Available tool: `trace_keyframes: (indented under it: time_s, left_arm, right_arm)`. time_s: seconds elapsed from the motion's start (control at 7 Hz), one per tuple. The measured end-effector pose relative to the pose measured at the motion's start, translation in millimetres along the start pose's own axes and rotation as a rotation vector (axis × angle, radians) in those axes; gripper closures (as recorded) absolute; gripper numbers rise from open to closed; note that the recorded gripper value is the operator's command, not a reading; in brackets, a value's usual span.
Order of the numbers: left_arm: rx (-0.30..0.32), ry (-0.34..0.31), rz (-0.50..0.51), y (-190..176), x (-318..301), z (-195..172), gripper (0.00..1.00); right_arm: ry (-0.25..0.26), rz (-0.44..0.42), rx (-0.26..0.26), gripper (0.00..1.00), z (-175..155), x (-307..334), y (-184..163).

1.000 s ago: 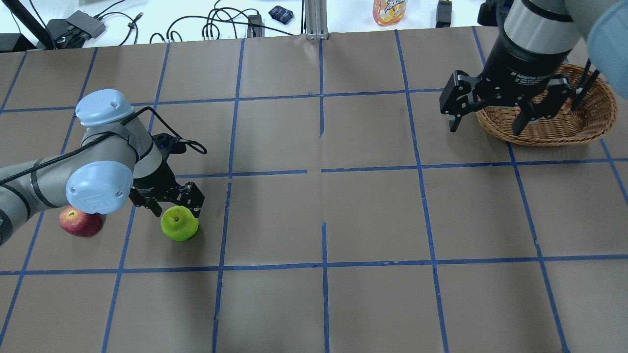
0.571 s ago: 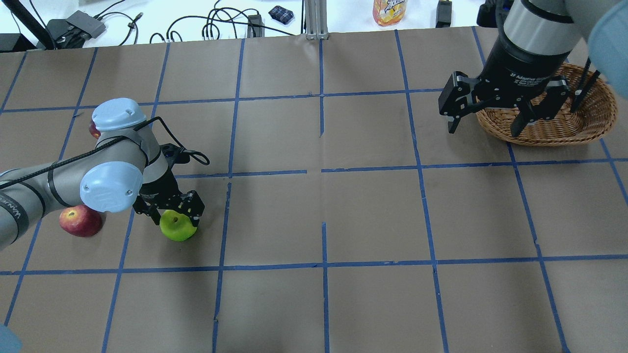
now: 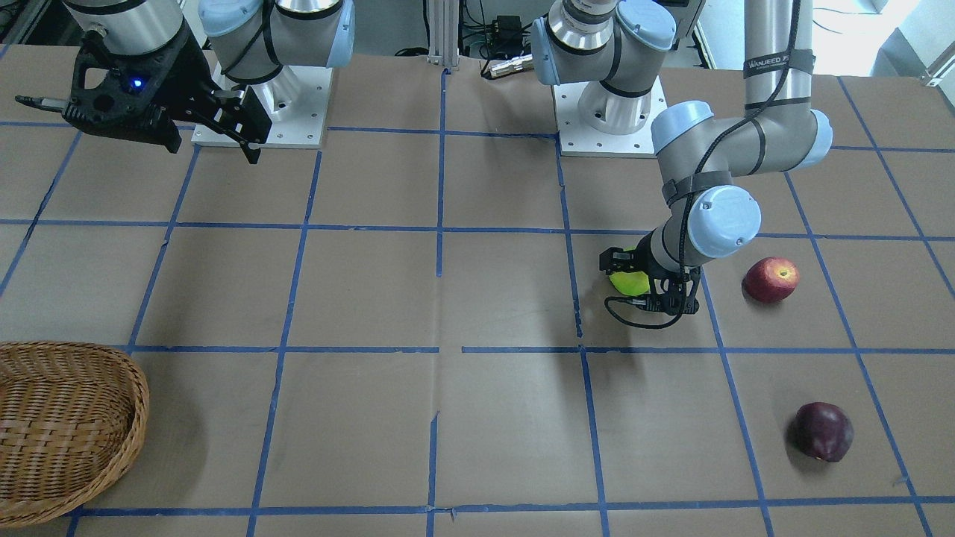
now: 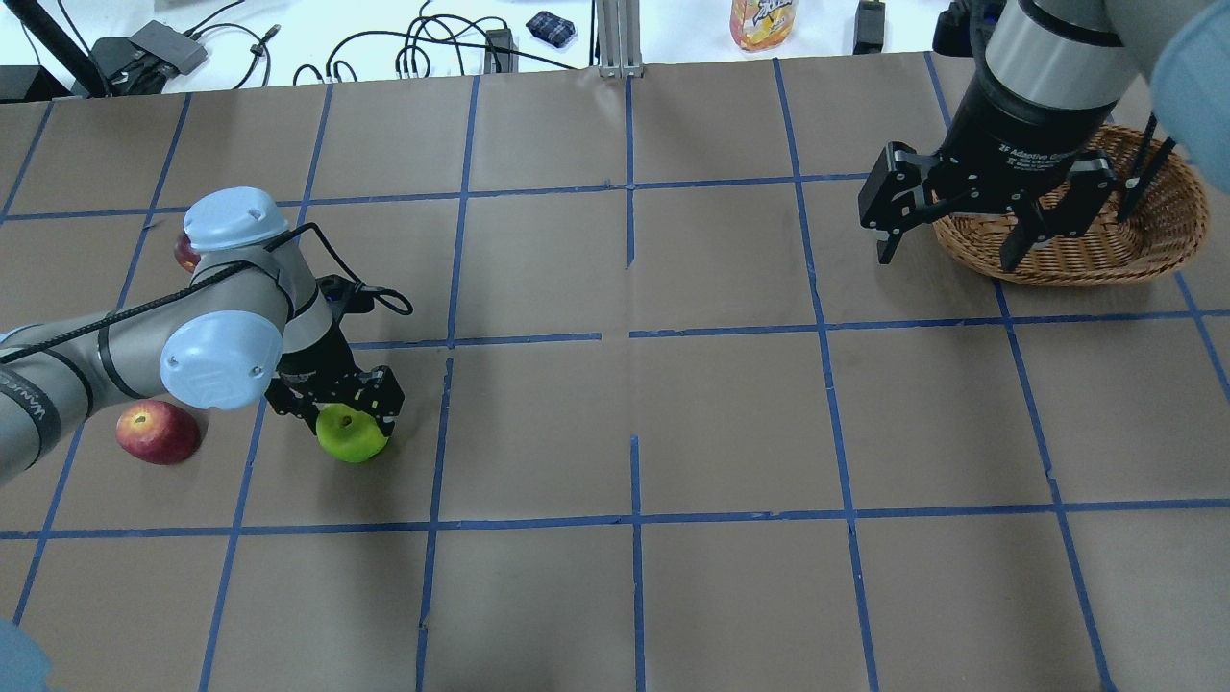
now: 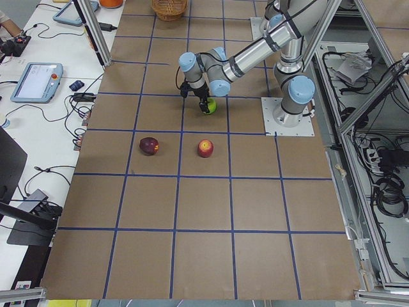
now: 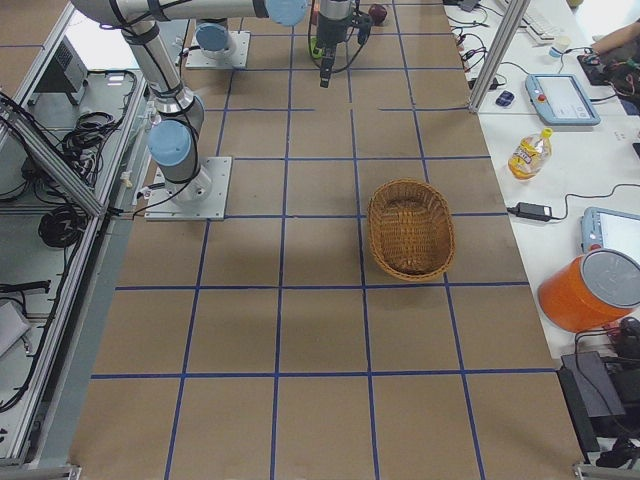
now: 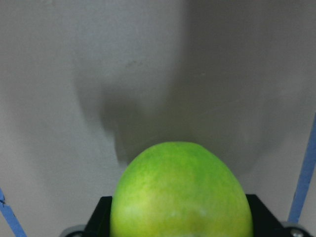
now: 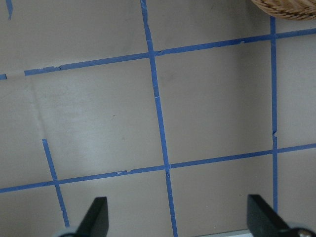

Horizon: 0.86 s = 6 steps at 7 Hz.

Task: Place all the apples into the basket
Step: 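Carry the green apple toward the table center and release it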

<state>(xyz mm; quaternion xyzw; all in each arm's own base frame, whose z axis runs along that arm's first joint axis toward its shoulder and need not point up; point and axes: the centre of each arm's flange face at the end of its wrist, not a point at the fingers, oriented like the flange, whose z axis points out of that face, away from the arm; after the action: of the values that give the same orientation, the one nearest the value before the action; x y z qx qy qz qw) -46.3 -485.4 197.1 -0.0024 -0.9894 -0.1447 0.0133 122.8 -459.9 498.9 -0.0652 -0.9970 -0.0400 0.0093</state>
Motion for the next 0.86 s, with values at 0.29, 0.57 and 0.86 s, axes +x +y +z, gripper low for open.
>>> trace_keyframes:
  time_s: [0.29,0.57,0.86]
  left_arm:
    - [0.096,0.06,-0.112,-25.0,52.1,-60.8,0.74]
    - [0.168,0.088,-0.126,-45.4,130.4,-106.3,0.72]
    - [0.241,0.157,-0.149,-57.1,219.2,-92.7,0.57]
  right_arm:
    - [0.002,0.0,0.001,0.0,-0.1,0.2,-0.1]
    - [0.002,0.0,-0.002,0.0,1.4,0.5,-1.1]
    - [0.002,0.001,-0.007,0.0,5.1,0.4,-1.7]
